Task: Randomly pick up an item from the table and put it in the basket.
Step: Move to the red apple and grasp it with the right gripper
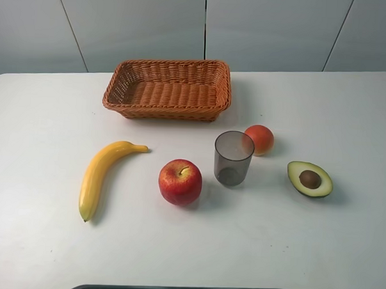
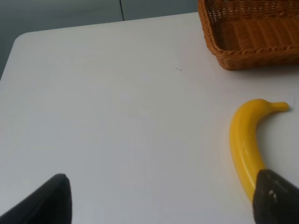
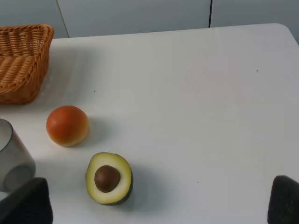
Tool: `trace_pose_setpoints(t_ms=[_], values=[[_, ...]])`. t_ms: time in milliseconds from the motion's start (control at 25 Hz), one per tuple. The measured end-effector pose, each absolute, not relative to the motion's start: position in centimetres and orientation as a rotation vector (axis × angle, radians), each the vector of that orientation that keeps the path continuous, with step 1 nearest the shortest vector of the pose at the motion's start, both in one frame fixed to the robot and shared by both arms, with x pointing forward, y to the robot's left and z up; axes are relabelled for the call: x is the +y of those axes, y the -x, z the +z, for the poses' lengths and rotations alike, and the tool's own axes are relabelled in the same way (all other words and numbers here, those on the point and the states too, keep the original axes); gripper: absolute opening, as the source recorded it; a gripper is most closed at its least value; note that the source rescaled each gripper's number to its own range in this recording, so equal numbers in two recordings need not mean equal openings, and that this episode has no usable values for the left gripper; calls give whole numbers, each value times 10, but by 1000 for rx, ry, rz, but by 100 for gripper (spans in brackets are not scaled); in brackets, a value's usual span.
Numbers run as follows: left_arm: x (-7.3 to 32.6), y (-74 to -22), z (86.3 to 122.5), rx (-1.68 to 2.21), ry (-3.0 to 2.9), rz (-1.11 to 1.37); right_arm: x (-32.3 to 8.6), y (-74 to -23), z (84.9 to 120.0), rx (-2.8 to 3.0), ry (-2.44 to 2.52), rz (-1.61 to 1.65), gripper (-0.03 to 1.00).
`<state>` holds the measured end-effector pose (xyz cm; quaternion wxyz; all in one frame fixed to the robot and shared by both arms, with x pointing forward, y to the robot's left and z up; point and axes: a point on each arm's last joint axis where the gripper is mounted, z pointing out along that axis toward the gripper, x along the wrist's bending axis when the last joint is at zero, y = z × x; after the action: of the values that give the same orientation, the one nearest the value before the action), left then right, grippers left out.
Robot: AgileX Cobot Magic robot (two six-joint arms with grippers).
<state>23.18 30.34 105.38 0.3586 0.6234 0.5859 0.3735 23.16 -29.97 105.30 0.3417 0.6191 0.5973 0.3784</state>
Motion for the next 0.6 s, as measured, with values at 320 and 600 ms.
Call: trace_pose_setpoints(t_ms=[320, 600], values=[[303, -232, 1054, 1511, -1608, 963, -300, -232, 1053, 1553, -1610, 984, 100], [303, -232, 1054, 1511, -1608, 963, -300, -232, 1053, 1553, -1610, 984, 100]])
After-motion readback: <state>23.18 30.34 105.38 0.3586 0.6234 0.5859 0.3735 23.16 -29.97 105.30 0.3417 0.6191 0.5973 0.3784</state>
